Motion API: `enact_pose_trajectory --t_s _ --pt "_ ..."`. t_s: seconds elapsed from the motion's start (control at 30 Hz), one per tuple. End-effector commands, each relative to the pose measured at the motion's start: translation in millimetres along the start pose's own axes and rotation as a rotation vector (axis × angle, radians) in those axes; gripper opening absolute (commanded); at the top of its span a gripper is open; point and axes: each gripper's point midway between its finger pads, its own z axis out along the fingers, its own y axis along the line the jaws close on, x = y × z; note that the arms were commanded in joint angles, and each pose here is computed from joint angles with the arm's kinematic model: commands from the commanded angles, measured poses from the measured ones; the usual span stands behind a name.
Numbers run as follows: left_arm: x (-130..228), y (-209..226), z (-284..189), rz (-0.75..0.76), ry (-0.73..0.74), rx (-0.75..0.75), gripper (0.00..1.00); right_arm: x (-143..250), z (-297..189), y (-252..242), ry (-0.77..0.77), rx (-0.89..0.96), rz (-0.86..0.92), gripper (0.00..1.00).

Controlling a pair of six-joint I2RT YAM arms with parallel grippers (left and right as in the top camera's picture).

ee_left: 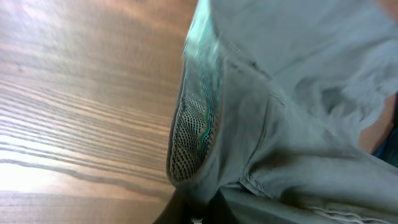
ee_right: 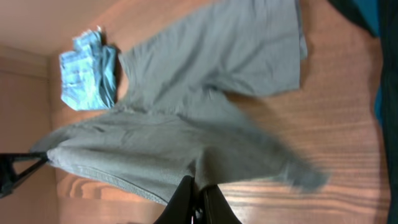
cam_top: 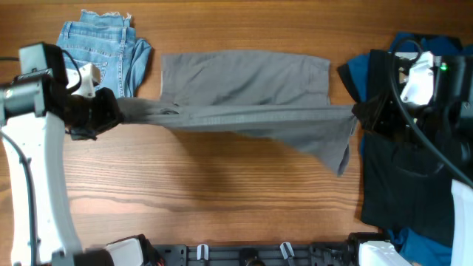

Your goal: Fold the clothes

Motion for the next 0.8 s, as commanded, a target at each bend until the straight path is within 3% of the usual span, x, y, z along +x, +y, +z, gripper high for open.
enact_pose_trajectory --t_s 0.0,0.2,0.33,0.63,0.77 --pt "-19.3 18.2 -48.4 0.029 -0.236 -0.116 0.04 -18.7 -19.6 -15.6 -0.140 0.105 -0.001 0.04" --pt "-32.5 6.9 -73.5 0.064 -0.383 -0.085 0.04 -48.0 -10.9 -20.4 -0.210 0.148 -0.048 0.04" --pt "-24.5 8.0 -72.3 0.058 -0.357 -0.087 0.04 -66.0 -13.5 -18.3 -0.282 0.155 -0.081 0.04" --pt "36.1 29.8 -60.6 -0.006 -0.109 -0.184 0.04 12.4 -13.9 -61.9 0.021 0.340 0.052 0.04" --pt "33.7 26.5 -60.3 -0.002 -0.117 -0.166 0.04 -5.2 -10.9 -52.3 -0.047 0.293 0.036 0.04"
